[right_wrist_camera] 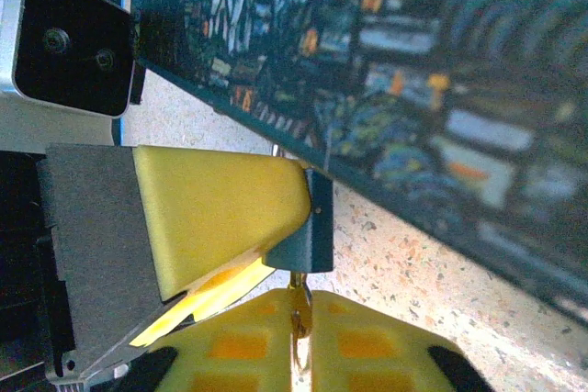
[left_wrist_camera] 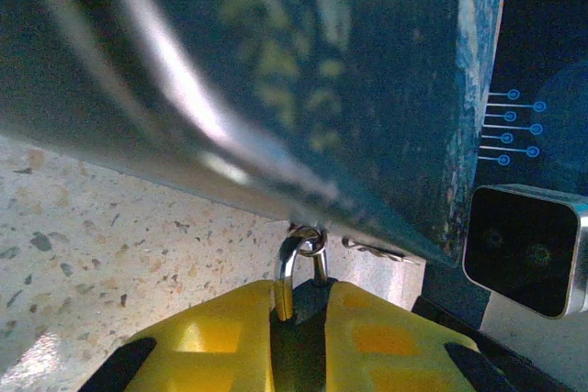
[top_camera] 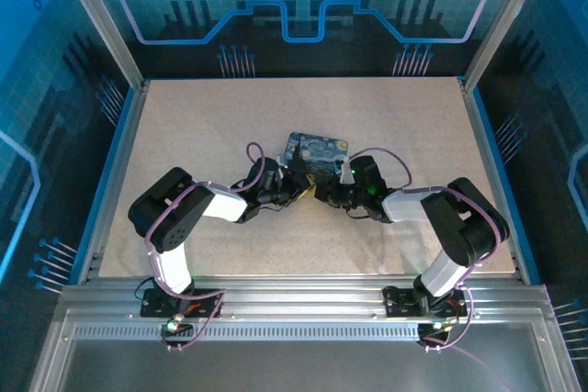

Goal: Unlock the padlock with the key

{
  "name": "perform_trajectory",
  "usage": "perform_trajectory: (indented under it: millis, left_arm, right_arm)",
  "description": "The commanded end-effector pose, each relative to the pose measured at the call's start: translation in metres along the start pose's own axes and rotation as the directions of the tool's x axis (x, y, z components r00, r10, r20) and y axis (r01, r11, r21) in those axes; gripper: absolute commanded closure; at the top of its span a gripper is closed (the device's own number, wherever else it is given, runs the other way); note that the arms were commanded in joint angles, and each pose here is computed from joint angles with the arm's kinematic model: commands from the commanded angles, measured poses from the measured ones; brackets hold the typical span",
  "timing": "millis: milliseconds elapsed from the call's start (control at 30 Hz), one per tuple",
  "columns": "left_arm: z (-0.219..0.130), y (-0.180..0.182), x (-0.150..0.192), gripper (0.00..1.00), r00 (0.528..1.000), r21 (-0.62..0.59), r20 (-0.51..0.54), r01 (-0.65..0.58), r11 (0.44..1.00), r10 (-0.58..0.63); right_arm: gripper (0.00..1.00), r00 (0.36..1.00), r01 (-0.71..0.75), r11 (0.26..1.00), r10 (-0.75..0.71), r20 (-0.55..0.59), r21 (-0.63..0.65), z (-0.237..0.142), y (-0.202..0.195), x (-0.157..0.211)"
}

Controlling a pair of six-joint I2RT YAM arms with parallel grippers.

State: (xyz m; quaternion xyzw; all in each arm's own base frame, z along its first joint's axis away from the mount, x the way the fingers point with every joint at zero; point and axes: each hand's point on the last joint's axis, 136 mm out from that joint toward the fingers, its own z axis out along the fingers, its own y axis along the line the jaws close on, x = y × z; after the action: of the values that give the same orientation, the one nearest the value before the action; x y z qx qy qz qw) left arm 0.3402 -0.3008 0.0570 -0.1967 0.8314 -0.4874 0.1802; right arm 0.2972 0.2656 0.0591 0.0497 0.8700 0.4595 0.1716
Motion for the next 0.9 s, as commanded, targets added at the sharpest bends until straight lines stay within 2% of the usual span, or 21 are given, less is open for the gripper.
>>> perform_trajectory:
  millis: [0,300,533,700,867]
  left_arm:
    - [0.003,-0.001,0.010,0.95,1.000,0.005,-0.029,-0.013,1.000,0.013]
    - [0.000,-0.004,0.008,0.99,1.000,0.009,-0.017,-0.010,1.000,0.010]
    - [-0.003,-0.007,0.008,1.00,1.000,0.010,-0.012,-0.002,1.000,0.002]
    - [-0.006,-0.012,0.007,1.00,1.000,0.016,-0.011,0.008,1.000,-0.008]
    - [-0.010,-0.015,0.007,1.00,1.000,0.014,-0.008,0.015,1.000,-0.015]
  right_arm:
    - [0.83,1.000,0.015,1.000,-0.015,-0.015,-0.013,-0.004,0.008,0.006]
    - [0.68,0.998,0.054,0.996,-0.055,0.010,0.065,-0.021,-0.004,0.007]
    - [0.57,0.977,0.200,0.958,-0.211,0.033,0.206,-0.050,-0.011,0.003]
    - [0.51,0.908,0.383,0.883,-0.414,0.066,0.270,-0.076,0.003,-0.011]
    - [0.43,0.779,0.563,0.768,-0.616,0.113,0.306,-0.099,0.027,-0.024]
